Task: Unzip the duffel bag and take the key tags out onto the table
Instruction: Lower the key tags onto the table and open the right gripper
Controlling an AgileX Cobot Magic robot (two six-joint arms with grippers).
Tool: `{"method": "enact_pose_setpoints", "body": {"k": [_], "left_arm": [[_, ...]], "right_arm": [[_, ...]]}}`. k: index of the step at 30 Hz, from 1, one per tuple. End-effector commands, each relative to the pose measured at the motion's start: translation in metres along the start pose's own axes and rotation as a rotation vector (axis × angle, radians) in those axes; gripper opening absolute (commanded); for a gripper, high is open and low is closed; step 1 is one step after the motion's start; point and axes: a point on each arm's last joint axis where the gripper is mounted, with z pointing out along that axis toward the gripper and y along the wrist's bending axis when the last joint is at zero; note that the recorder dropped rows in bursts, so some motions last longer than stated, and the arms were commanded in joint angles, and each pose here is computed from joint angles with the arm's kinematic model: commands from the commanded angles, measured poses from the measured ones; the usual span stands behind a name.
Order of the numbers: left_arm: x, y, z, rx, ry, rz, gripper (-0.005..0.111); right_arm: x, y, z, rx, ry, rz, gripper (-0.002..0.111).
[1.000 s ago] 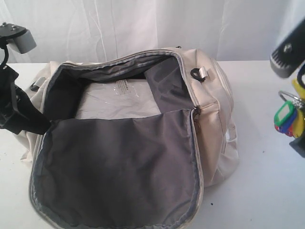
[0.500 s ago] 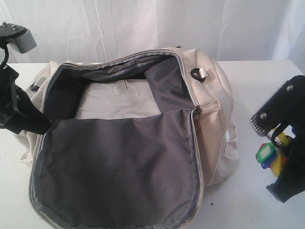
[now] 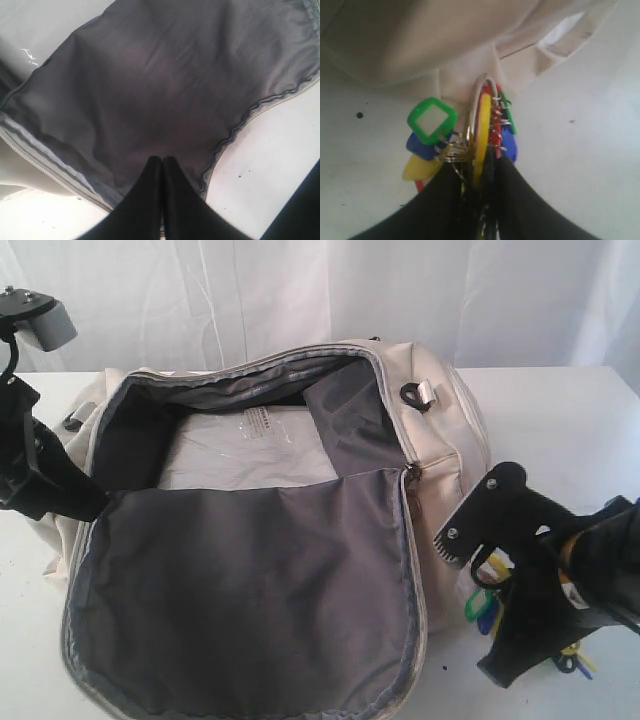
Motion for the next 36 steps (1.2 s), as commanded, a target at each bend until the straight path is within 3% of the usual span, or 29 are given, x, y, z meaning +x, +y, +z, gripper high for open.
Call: {"method": "enact_pose_setpoints", "body": {"k": [1, 5, 13, 15, 18, 22, 26, 33, 34, 36], "left_arm": [[0.001, -0.005, -0.001, 0.033, -0.007, -0.009, 0.000], [0.000, -0.006, -0.001, 0.043, -0.015, -0.015, 0.000], [0.000, -0.006, -0.001, 0.043, -0.015, -0.013, 0.000], [0.000, -0.006, -0.001, 0.044, -0.014, -0.013, 0.000], [0.000, -0.006, -0.001, 0.044, -0.014, -0.013, 0.000], [0.000, -0.006, -0.001, 0.044, -0.014, -0.013, 0.000], [0.000, -0.006, -0.001, 0.044, -0.014, -0.011, 0.000], [0.000, -0.006, -0.001, 0.044, -0.014, -0.011, 0.000], [0.000, -0.006, -0.001, 0.044, -0.014, -0.011, 0.000], [0.000, -0.006, -0.001, 0.044, -0.014, -0.011, 0.000]], "right_arm": [[0.002, 0.007, 0.021, -0.032, 0.071, -0.008, 0.000], [0.004, 0.014, 0.036, -0.054, 0.136, -0.011, 0.000], [-0.006, 0.024, 0.047, -0.139, 0.117, 0.123, 0.003], [-0.008, 0.023, 0.046, -0.138, 0.124, 0.132, 0.013], [-0.007, 0.024, 0.046, -0.147, 0.136, 0.154, 0.039], [-0.008, 0.019, 0.041, -0.123, 0.209, 0.158, 0.056], [-0.024, -0.001, 0.005, -0.070, 0.243, 0.211, 0.056], [-0.023, -0.017, -0.052, -0.075, 0.071, 0.304, 0.054], [-0.022, -0.018, -0.058, -0.074, 0.046, 0.313, 0.050], [-0.018, -0.022, -0.076, -0.082, -0.033, 0.342, 0.028]]}}
